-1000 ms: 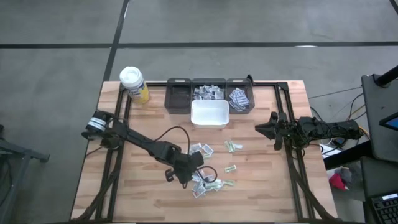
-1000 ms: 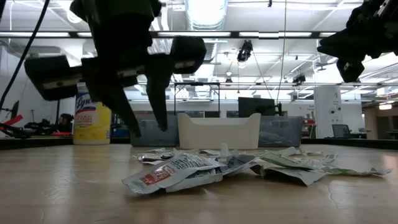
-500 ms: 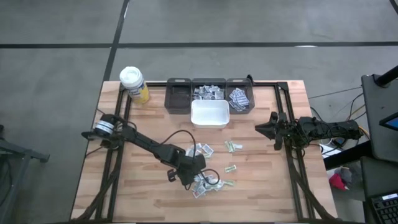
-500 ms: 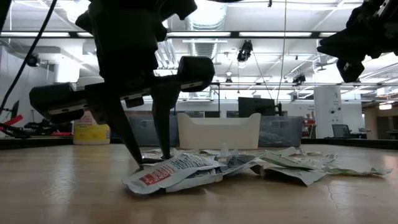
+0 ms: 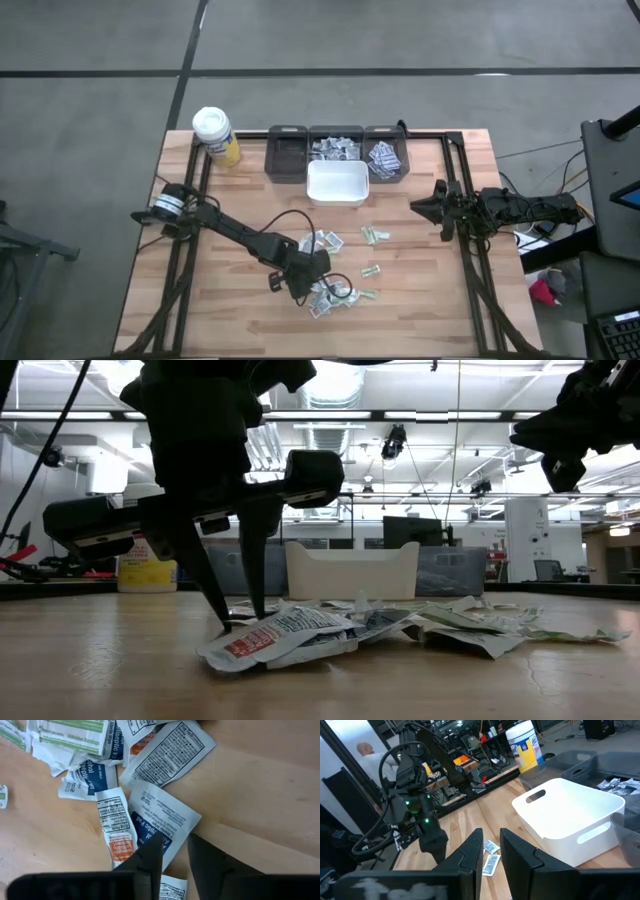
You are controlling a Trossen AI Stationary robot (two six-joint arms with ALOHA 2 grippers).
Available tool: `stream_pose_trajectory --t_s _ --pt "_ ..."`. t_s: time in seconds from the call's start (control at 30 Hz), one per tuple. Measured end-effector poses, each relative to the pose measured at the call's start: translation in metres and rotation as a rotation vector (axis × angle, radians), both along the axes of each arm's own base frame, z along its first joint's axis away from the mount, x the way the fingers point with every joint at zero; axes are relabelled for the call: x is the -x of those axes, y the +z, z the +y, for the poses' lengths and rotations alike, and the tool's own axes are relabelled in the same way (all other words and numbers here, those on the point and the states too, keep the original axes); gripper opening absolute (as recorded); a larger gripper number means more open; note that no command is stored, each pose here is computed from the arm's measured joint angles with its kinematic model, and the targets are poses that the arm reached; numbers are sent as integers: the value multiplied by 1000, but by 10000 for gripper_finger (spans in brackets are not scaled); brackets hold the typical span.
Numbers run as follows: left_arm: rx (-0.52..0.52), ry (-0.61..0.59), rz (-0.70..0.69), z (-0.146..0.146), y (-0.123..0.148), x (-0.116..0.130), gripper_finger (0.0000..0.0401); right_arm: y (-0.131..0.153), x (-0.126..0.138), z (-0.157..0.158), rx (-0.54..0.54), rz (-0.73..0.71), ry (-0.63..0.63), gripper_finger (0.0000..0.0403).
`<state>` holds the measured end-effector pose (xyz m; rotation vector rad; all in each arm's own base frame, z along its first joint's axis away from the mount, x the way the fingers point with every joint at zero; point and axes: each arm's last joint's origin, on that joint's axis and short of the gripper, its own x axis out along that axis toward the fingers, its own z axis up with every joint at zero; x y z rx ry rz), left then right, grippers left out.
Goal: Pick & Place First Aid Supplies
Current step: Put the alcohol pad into the middle black bin
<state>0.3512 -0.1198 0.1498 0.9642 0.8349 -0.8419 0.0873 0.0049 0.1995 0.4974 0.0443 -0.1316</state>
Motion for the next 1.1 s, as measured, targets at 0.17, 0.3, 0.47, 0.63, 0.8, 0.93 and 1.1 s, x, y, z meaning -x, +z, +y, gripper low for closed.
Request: stream_pose_trajectory --t_s 0.17,0.3,0.47,0.63,0.8,0.93,1.1 --pt "1 -2 3 -1 -2 -1 46 0 0 0 0 0 0 63" --pt "8 8 -4 -1 -3 -2 10 0 0 0 0 0 0 63" --pt "15 26 -4 -1 -3 -2 1 0 0 0 0 0 0 63" --pt "21 43 3 -1 -3 -2 0 0 0 0 0 0 0 63" --pt "15 44 19 0 -2 0 0 0 0 0 0 0 0 63" --pt "-21 55 96 1 5 2 0 0 0 0 0 0 0 63" --pt "-34 46 218 1 20 5 0 0 0 0 0 0 -1 63"
